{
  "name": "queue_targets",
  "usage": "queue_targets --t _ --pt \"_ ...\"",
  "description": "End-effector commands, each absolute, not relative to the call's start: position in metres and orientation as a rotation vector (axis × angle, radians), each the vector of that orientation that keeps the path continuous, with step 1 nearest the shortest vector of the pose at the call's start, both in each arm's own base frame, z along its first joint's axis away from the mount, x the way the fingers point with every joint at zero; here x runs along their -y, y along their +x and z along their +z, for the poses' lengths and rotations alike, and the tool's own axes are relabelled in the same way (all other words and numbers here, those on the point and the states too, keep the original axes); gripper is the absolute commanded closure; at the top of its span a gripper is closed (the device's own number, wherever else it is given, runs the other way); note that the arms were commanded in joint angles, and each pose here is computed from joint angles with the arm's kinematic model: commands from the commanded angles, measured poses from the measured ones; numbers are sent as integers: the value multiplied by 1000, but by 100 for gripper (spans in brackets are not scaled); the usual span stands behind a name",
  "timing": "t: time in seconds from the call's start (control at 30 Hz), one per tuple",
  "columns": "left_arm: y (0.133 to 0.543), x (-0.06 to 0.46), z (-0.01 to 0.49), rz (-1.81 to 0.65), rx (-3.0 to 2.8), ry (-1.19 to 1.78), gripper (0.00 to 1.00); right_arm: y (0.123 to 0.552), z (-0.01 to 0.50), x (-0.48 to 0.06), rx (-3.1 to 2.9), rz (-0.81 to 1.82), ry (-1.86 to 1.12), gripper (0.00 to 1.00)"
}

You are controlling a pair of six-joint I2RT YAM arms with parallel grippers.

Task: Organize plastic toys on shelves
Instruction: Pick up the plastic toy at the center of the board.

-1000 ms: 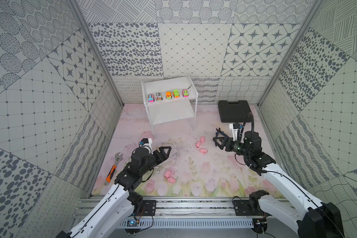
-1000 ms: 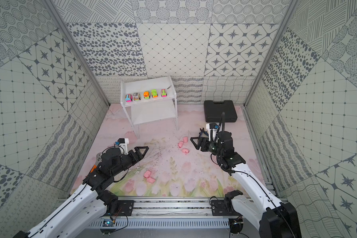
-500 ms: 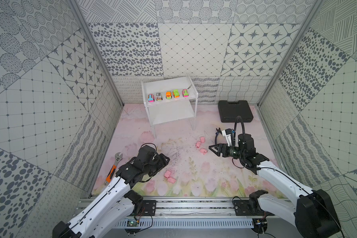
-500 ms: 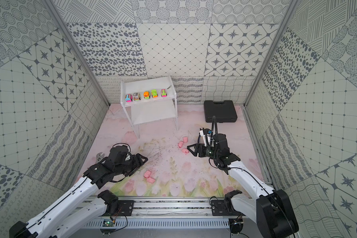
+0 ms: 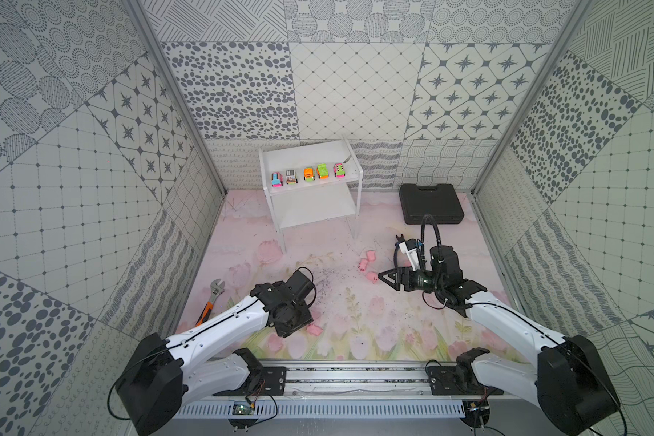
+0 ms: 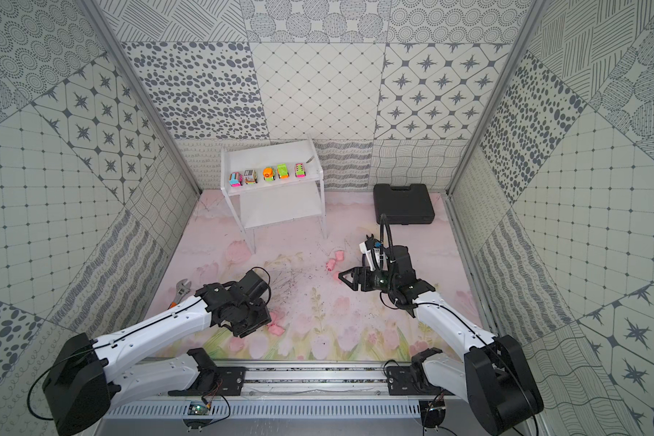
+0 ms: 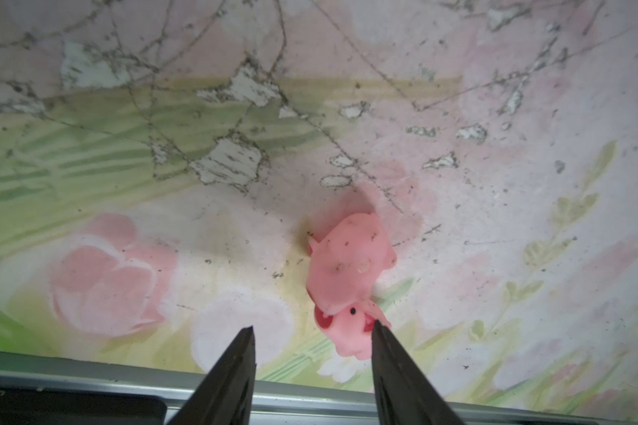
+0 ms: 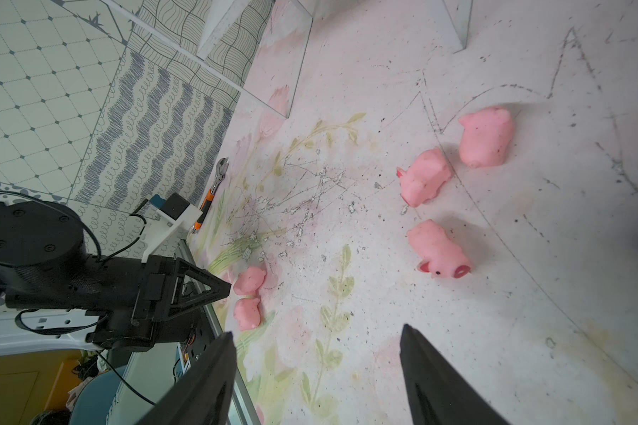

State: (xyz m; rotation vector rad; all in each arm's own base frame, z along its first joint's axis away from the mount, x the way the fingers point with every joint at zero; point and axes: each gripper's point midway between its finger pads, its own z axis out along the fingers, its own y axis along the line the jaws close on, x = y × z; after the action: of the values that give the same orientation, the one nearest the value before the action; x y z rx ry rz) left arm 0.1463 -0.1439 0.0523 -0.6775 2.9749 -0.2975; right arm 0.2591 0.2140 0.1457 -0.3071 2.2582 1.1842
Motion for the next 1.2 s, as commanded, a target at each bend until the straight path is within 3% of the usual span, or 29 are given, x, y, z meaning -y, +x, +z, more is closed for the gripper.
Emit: queue_targets --t 0.0,0.27,0.57,0.7,0.97,1.17 --pt "163 142 46 -158 -2964 -580 45 264 163 -221 -2190 1191 -366 25" --pt "159 148 23 -204 -3022 -524 50 265 162 -220 -2196 1185 -368 26" --pt "176 155 24 -358 -2975 -562 81 267 163 -222 -2209 1194 -362 27" --pt "183 165 39 -439 -2950 -477 84 266 167 -222 -2200 1201 -359 27" --pt "224 227 141 -837 -2564 128 89 278 215 -224 -2053 1419 -238 26" --pt "231 269 219 -742 -2133 789 88 289 267 -224 -1945 1670 -119 25"
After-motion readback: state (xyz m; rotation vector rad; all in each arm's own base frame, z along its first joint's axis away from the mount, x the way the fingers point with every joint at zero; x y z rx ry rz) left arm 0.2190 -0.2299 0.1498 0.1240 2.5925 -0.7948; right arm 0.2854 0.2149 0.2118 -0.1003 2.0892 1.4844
